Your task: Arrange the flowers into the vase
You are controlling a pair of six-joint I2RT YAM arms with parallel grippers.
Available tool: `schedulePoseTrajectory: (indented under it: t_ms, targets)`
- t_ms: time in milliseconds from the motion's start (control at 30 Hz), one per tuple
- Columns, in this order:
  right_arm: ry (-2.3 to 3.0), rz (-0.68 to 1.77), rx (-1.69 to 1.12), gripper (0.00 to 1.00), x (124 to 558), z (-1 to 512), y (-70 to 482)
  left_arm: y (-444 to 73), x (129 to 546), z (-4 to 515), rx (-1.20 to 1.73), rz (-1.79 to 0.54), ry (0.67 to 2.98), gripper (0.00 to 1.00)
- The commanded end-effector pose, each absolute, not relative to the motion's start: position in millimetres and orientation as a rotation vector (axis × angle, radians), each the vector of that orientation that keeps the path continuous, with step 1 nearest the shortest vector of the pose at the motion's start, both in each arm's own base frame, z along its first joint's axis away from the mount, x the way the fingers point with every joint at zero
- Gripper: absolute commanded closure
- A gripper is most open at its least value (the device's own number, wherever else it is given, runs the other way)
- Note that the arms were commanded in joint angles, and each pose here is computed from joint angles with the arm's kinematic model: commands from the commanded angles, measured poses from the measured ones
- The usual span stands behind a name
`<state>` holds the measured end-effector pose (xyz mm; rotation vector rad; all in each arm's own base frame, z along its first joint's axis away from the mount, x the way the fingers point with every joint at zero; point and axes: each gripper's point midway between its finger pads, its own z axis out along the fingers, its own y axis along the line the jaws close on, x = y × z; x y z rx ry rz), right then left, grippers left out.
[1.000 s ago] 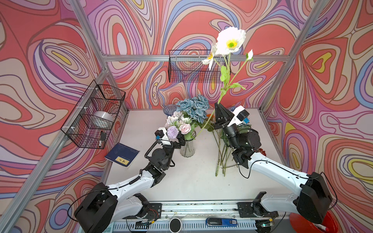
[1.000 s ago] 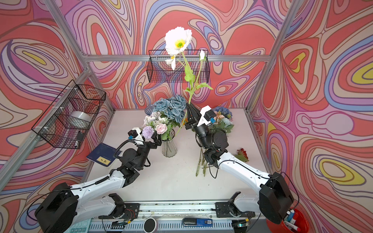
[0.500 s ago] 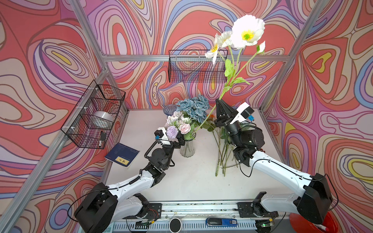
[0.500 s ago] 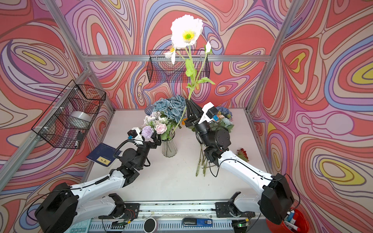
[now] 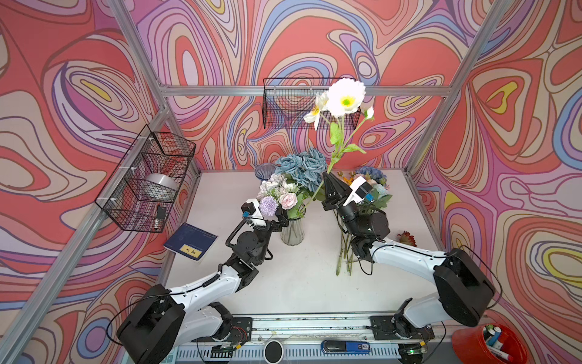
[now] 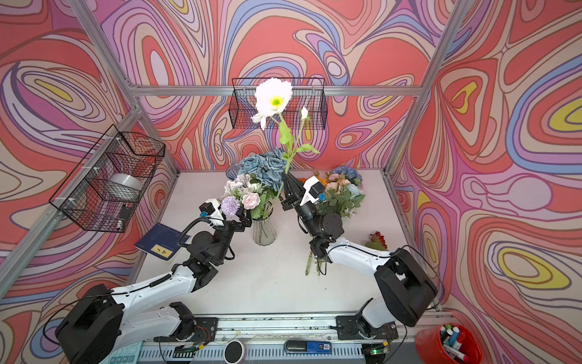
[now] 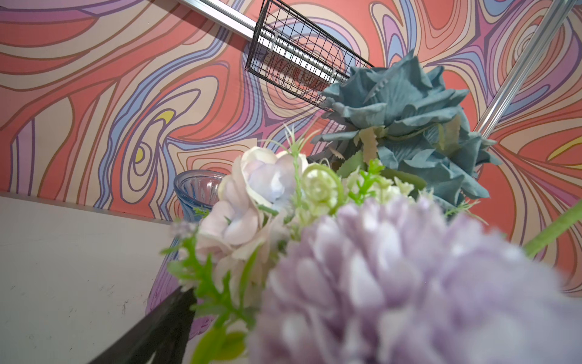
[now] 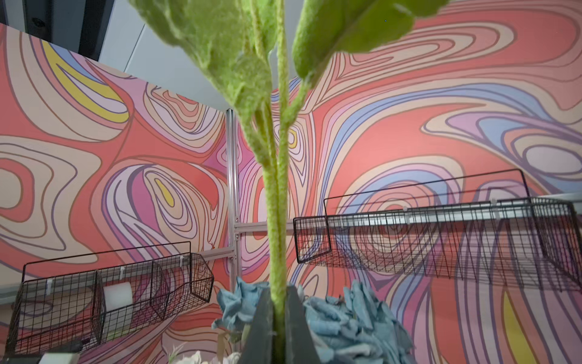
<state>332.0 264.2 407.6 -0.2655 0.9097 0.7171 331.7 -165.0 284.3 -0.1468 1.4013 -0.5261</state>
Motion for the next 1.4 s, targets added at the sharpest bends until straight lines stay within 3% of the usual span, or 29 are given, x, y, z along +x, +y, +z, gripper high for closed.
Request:
schedulePoseTrajectory:
  t_ms: [0, 733, 900, 1067, 1167, 1367]
  targets:
    - [0.867, 0.811, -0.237, 1.00, 324.5, 403.6, 262.1, -162.5, 332.4, 303.5, -0.172, -0.548, 1.339, 0.01]
    - [1.309, 1.016, -0.308, 1.00, 349.6, 256.2, 310.8, -165.6, 333.3, 305.5, -0.156, -0.555, 1.338, 0.02]
    - [1.408, 0.995, -0.366, 0.89, 344.0, 237.3, 313.3, -167.4, 333.9, 305.4, -0.149, -0.559, 1.340, 0.01]
    - [1.524, 0.963, -0.431, 0.62, 334.6, 221.5, 311.6, -169.6, 334.5, 304.7, -0.146, -0.570, 1.341, 0.02]
    - [1.619, 0.921, -0.464, 0.56, 328.9, 214.2, 307.0, -169.3, 334.3, 304.7, -0.146, -0.569, 1.340, 0.02]
    - [1.766, 0.879, -0.496, 0.54, 311.3, 207.8, 293.0, -169.9, 334.7, 302.7, -0.147, -0.571, 1.339, 0.02]
